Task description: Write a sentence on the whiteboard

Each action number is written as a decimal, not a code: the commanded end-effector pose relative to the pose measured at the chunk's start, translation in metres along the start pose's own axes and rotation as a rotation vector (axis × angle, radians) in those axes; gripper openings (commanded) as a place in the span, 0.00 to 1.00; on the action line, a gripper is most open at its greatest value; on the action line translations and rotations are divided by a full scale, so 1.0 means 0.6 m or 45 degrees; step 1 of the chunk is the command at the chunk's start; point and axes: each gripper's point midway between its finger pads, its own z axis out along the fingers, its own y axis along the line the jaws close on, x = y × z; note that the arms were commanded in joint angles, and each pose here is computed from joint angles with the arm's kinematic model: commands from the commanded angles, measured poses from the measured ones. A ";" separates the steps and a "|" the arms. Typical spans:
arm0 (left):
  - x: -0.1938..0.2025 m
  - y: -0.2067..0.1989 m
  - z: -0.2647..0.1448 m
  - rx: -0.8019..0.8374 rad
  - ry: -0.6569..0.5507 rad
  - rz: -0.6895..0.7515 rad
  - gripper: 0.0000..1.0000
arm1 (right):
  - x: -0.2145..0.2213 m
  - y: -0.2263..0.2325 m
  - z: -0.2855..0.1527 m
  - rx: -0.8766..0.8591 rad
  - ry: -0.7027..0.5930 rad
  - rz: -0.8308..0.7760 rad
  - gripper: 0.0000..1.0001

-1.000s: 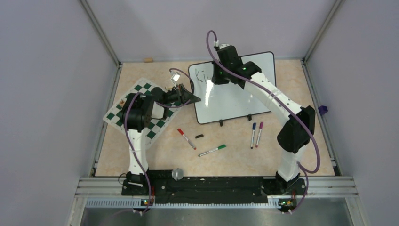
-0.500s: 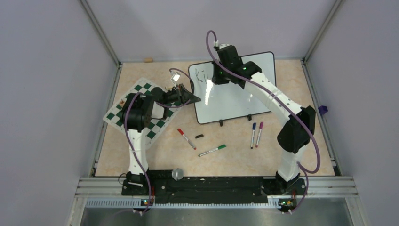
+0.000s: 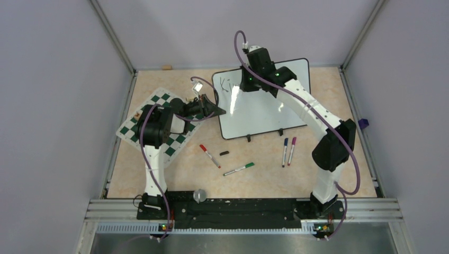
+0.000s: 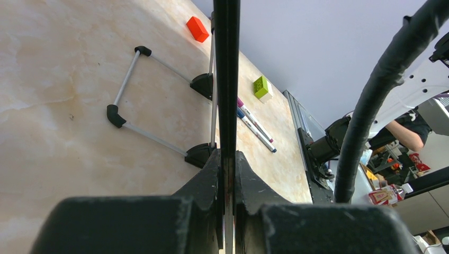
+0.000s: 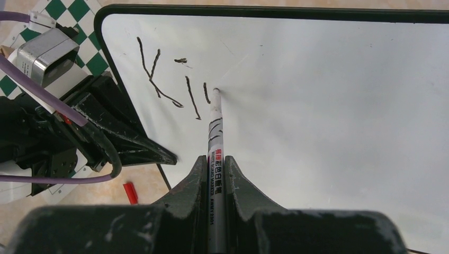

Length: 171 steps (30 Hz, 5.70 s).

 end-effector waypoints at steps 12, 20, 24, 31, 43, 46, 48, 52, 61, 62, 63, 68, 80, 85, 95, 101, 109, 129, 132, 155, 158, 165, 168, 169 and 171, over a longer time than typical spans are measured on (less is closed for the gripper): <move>0.001 -0.041 0.008 0.111 0.088 0.144 0.00 | -0.057 0.016 -0.007 -0.059 -0.094 -0.026 0.00; 0.000 -0.040 0.009 0.109 0.084 0.143 0.00 | -0.037 0.009 -0.004 -0.043 -0.055 -0.027 0.00; 0.001 -0.039 0.008 0.109 0.084 0.144 0.00 | -0.024 0.006 -0.003 -0.038 -0.032 -0.027 0.00; 0.001 -0.040 0.008 0.109 0.084 0.147 0.00 | 0.002 0.002 -0.006 -0.039 0.005 -0.014 0.00; 0.003 -0.041 0.007 0.112 0.092 0.147 0.00 | 0.012 0.001 -0.013 -0.046 0.009 0.005 0.00; 0.004 -0.042 0.007 0.113 0.094 0.147 0.00 | 0.005 0.003 -0.012 -0.047 -0.004 0.007 0.00; 0.003 -0.042 0.007 0.113 0.093 0.149 0.00 | -0.002 0.003 -0.012 -0.045 -0.016 0.008 0.00; 0.004 -0.043 0.007 0.114 0.094 0.148 0.00 | -0.011 0.003 -0.011 -0.038 -0.033 0.010 0.00; 0.004 -0.046 0.007 0.117 0.098 0.149 0.00 | -0.031 0.003 -0.007 -0.027 -0.062 0.005 0.00; 0.004 -0.046 0.007 0.116 0.098 0.149 0.00 | -0.031 0.003 -0.006 -0.026 -0.062 0.003 0.00; 0.004 -0.045 0.006 0.114 0.096 0.147 0.00 | -0.033 0.003 -0.006 -0.027 -0.065 0.004 0.00; 0.004 -0.045 0.006 0.114 0.095 0.147 0.00 | -0.040 0.002 -0.004 -0.028 -0.073 0.005 0.00; 0.003 -0.044 0.007 0.112 0.091 0.147 0.00 | -0.044 -0.006 -0.001 -0.011 -0.075 0.009 0.00; 0.003 -0.044 0.007 0.112 0.091 0.146 0.00 | -0.045 -0.017 0.003 0.046 -0.073 0.021 0.00; 0.003 -0.043 0.008 0.111 0.089 0.147 0.00 | -0.042 -0.031 0.002 0.100 -0.066 0.028 0.00; 0.000 -0.042 0.008 0.113 0.088 0.152 0.00 | -0.036 -0.038 -0.001 0.125 -0.054 0.019 0.00; 0.000 -0.042 0.008 0.112 0.087 0.151 0.00 | -0.022 -0.042 -0.006 0.127 -0.029 0.010 0.00; 0.001 -0.040 0.009 0.114 0.092 0.147 0.00 | 0.003 -0.034 -0.028 0.072 0.018 0.025 0.00; 0.001 -0.041 0.008 0.113 0.091 0.146 0.00 | -0.032 -0.023 -0.056 0.038 -0.055 0.025 0.00; -0.002 -0.040 0.009 0.112 0.086 0.147 0.00 | -0.058 0.005 -0.037 -0.072 -0.121 -0.016 0.00; -0.003 -0.040 0.010 0.112 0.084 0.147 0.00 | -0.058 0.006 -0.033 -0.074 -0.120 -0.020 0.00; -0.004 -0.040 0.010 0.112 0.082 0.147 0.00 | -0.063 0.012 -0.027 -0.091 -0.121 -0.025 0.00; -0.004 -0.040 0.010 0.112 0.082 0.147 0.00 | -0.062 0.013 -0.023 -0.094 -0.115 -0.025 0.00; -0.004 -0.040 0.010 0.112 0.082 0.148 0.00 | -0.059 0.014 -0.021 -0.096 -0.109 -0.026 0.00; -0.004 -0.040 0.010 0.112 0.082 0.147 0.00 | -0.059 0.013 -0.019 -0.095 -0.108 -0.025 0.00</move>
